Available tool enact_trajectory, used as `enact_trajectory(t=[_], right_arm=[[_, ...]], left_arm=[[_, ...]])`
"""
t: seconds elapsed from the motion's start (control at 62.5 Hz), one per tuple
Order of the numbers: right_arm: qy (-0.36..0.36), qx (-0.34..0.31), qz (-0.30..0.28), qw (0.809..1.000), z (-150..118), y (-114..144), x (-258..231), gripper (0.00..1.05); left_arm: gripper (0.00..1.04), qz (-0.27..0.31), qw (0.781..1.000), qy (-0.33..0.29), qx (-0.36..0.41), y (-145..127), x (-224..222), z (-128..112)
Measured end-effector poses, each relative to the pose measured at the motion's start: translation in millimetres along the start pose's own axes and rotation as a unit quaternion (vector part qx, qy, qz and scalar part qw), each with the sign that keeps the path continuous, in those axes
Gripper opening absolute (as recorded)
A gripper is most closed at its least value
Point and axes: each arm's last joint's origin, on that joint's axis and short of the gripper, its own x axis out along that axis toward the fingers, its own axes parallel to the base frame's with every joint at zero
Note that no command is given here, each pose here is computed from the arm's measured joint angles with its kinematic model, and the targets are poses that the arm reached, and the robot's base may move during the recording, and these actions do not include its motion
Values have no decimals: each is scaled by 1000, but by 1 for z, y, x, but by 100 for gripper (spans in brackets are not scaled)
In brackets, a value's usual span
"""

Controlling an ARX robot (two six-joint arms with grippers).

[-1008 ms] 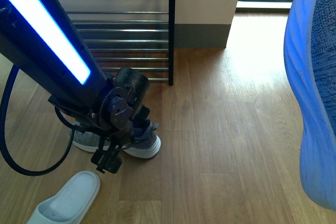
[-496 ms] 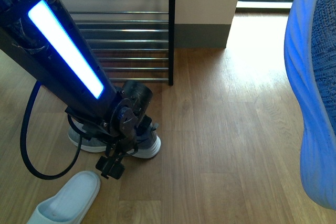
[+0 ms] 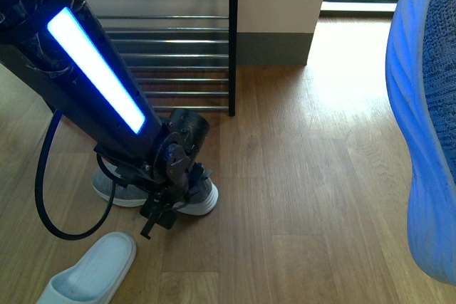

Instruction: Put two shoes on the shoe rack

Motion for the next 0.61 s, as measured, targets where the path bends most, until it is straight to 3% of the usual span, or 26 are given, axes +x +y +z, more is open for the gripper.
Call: enact_trajectory(t=[0.24,0.464,0.608], right_arm=[[0,0,0,1000,0,0,0,2],[0,0,0,1000,0,0,0,2],[0,0,0,1000,0,0,0,2]], left_arm=[[2,5,1000,-2,4,1,0,0],[2,12,999,-15,42,4,0,0],[2,27,992,-45,112,10,-6,1]])
